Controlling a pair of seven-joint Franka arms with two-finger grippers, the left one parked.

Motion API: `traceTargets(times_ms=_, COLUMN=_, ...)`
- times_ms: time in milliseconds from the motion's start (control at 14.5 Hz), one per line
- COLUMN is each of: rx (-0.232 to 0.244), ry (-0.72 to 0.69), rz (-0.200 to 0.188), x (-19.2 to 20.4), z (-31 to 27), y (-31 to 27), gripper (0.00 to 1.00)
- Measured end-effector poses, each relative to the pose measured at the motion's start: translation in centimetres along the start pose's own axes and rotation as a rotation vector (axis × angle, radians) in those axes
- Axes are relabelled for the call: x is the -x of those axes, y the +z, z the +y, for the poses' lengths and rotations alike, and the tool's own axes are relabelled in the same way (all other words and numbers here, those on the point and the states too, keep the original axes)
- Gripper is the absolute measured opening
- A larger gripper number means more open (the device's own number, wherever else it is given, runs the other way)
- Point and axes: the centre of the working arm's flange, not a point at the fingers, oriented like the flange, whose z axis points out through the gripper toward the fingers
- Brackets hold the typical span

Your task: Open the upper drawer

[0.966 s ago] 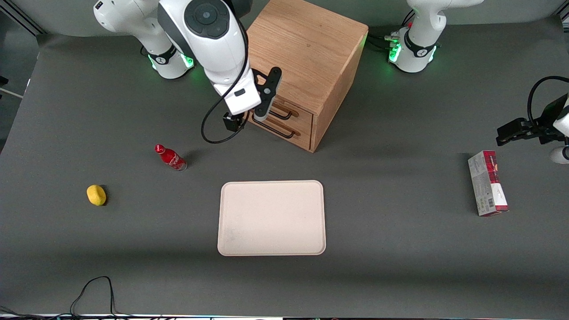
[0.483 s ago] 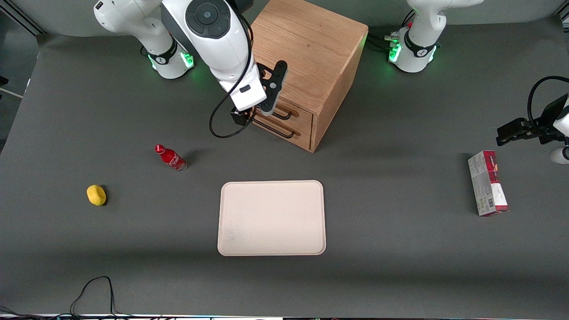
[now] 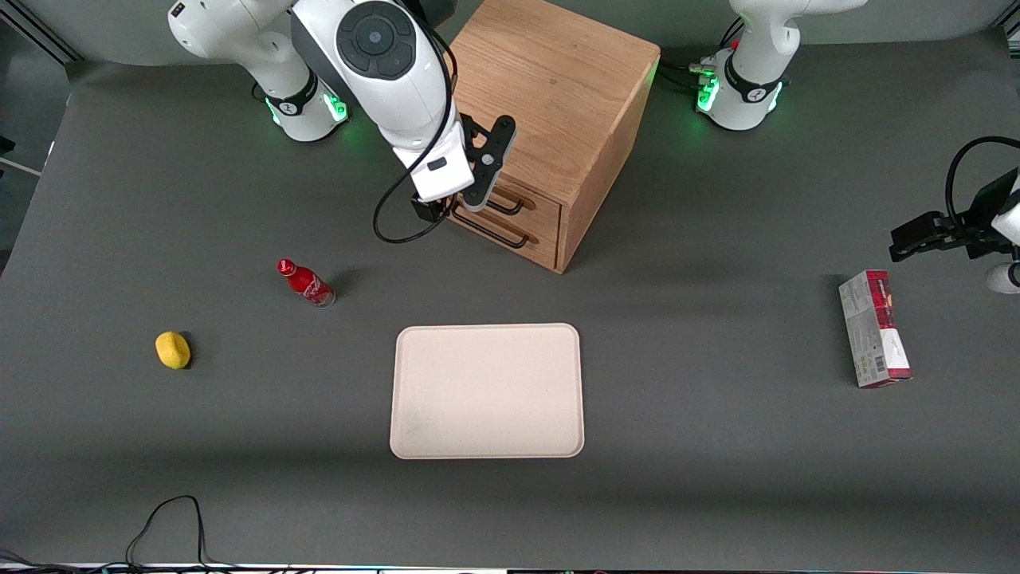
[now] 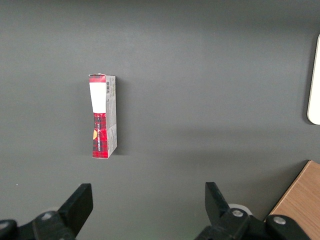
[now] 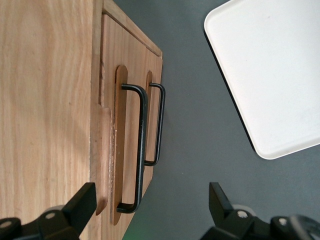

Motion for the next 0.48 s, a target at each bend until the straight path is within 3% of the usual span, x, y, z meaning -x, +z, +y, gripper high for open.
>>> traceTargets(times_ms=483, rx=0.003, ry=-0.001, rz=-0.001, x=-0.6, z=-0.3, y=3.7, gripper=1.00)
